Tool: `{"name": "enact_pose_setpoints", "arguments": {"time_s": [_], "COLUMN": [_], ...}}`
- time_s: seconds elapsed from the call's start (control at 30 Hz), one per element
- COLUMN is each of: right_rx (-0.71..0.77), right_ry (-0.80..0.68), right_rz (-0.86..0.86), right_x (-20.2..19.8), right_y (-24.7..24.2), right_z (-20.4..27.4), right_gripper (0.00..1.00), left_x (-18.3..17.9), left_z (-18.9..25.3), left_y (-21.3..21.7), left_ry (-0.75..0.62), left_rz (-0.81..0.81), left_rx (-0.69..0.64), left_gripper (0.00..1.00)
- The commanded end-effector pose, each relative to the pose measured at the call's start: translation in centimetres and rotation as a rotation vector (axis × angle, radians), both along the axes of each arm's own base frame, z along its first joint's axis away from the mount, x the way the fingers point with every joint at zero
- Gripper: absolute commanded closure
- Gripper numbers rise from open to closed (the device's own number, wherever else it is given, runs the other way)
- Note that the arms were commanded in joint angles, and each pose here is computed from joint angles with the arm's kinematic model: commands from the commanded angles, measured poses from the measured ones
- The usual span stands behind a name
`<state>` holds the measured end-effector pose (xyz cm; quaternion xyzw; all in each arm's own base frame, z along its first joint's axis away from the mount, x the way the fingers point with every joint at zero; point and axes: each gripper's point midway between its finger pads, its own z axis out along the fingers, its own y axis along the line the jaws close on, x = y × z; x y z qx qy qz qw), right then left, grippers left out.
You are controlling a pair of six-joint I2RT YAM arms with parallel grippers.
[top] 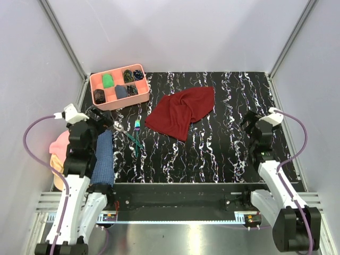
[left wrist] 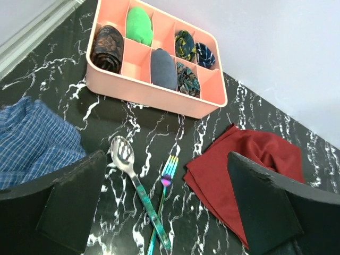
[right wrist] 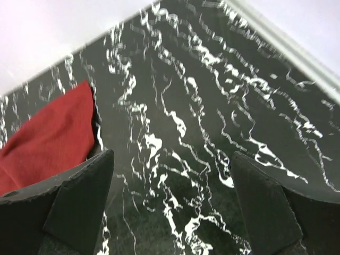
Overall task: Fold the napkin, place the utensils inside, and roll it up
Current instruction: Move the napkin to the centre of the board
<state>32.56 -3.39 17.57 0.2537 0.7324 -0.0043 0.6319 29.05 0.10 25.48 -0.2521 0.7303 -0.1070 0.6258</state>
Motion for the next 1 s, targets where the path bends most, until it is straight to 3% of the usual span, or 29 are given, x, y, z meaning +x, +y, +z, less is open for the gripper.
{"name": "enact_pose_setpoints", "arguments": {"time_s": [0.0,0.13,0.3,0.5,0.67,0.9,0.97], "right_rx": [0.040,0.100,0.063,-0.017,-0.130,-0.346,-0.387], "right_ry": [0.042,0.099,0.211,0.387,0.491,0.517,0.546], "right_rz": [0.080,0.280,0.516,0.762,0.840,0.917,0.932], "right_x": [1.1,3.5,5.5,5.4,6.0,8.1,8.3], "right_y": [1.7,6.0,14.7,26.7,33.5,41.4,42.7], "right_z": [0.7,1.9,3.3,0.3,-4.0,-6.2,-8.4], "right_gripper": [0.00,0.06,0.09,0.09,0.10,0.17,0.23], "left_x": [-2.3,-2.9,-1.4,0.1,0.2,0.0,-0.1], "left_z": [3.3,5.8,4.0,-1.2,-3.3,-2.7,-2.4], "left_y": [0.5,-0.5,-2.5,-4.2,-5.6,-5.1,-4.9], "left_ry": [-0.042,-0.085,-0.016,0.178,0.259,0.243,0.234], "left_rz": [0.004,-0.125,-0.234,-0.370,-0.414,-0.394,-0.383], "left_rx": [0.049,0.239,0.225,0.219,0.117,0.144,0.148], "left_gripper": [0.01,0.01,0.01,0.01,0.01,0.01,0.01]}}
